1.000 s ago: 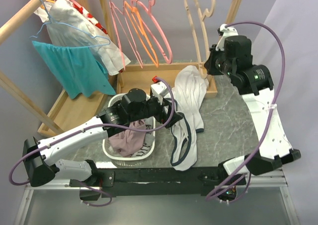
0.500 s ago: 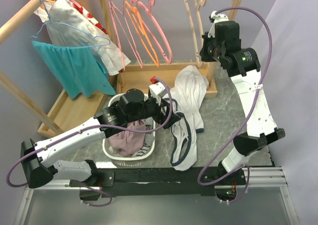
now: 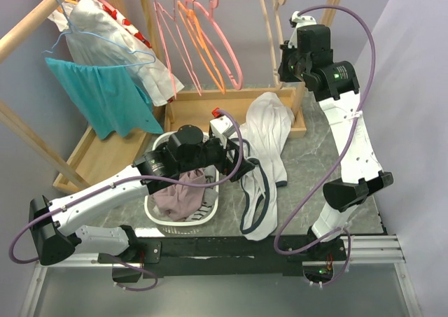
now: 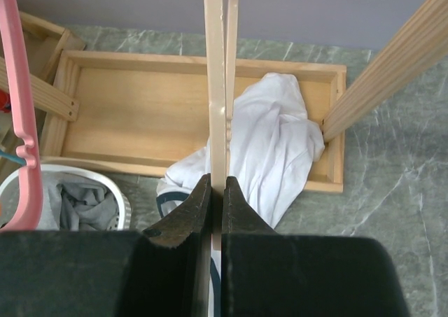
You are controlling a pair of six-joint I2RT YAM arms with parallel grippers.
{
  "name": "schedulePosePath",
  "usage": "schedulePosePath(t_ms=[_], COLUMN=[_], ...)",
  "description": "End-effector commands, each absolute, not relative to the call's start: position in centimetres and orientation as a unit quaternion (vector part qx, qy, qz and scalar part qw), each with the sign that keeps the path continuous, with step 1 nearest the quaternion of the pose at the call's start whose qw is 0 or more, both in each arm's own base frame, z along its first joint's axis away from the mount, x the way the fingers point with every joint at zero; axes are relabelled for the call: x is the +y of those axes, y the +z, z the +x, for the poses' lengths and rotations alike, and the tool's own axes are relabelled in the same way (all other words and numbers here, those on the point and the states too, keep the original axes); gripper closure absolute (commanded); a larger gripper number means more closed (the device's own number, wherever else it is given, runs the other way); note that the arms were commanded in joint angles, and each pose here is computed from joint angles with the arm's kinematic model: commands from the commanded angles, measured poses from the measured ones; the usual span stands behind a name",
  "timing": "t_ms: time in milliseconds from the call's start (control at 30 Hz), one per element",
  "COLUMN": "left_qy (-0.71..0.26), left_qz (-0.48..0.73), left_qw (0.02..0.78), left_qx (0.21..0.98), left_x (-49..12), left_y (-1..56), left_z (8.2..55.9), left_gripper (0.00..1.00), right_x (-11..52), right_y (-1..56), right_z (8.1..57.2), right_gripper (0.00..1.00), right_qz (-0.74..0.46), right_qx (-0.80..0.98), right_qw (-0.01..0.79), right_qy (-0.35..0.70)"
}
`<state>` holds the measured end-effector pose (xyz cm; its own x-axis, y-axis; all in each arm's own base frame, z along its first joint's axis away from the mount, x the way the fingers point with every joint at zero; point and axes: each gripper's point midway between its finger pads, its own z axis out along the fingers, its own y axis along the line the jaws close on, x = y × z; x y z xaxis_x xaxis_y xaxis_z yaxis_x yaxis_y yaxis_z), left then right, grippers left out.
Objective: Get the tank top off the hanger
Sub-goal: Place the hanger at the clothesline.
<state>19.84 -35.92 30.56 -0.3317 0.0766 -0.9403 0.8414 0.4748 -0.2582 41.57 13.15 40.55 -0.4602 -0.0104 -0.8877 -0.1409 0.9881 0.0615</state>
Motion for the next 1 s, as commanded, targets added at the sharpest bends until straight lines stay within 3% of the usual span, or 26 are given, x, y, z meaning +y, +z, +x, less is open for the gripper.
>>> schedulePosePath(t_ms=[0,567,733,767,967], left_qy=[-0.399,-0.398,-0.401,-0.402,-0.402], left_qz=[0.328,0.329,0.325,0.325,0.327], left_qw=[0.492,0.491,0.491,0.491,0.490], left_qx=[0.701,0.702,0.702,0.701,0.701], left_x=[-35.9,-36.0,-36.1,-36.1,-36.3], left_y=[31.3,31.1,31.1,31.3,31.2], left_z=[19.8,19.9,19.9,19.9,19.9], left_gripper=[0.01,0.01,0.01,0.01,0.01], right_x=[13.7,14.8,14.5,14.4,14.4], right_y=[41.7,39.0,39.2,39.3,39.7], right_z=[43.2,43.6,42.8,42.7,41.8], right_gripper=[1.00,0.95,0.85,0.71,0.64], right_qz=[-0.043,-0.049,-0.050,-0.050,-0.049], right_qx=[0.835,0.849,0.848,0.848,0.844], right_qw=[0.545,0.520,0.520,0.521,0.526], right_qy=[0.067,0.085,0.085,0.085,0.095])
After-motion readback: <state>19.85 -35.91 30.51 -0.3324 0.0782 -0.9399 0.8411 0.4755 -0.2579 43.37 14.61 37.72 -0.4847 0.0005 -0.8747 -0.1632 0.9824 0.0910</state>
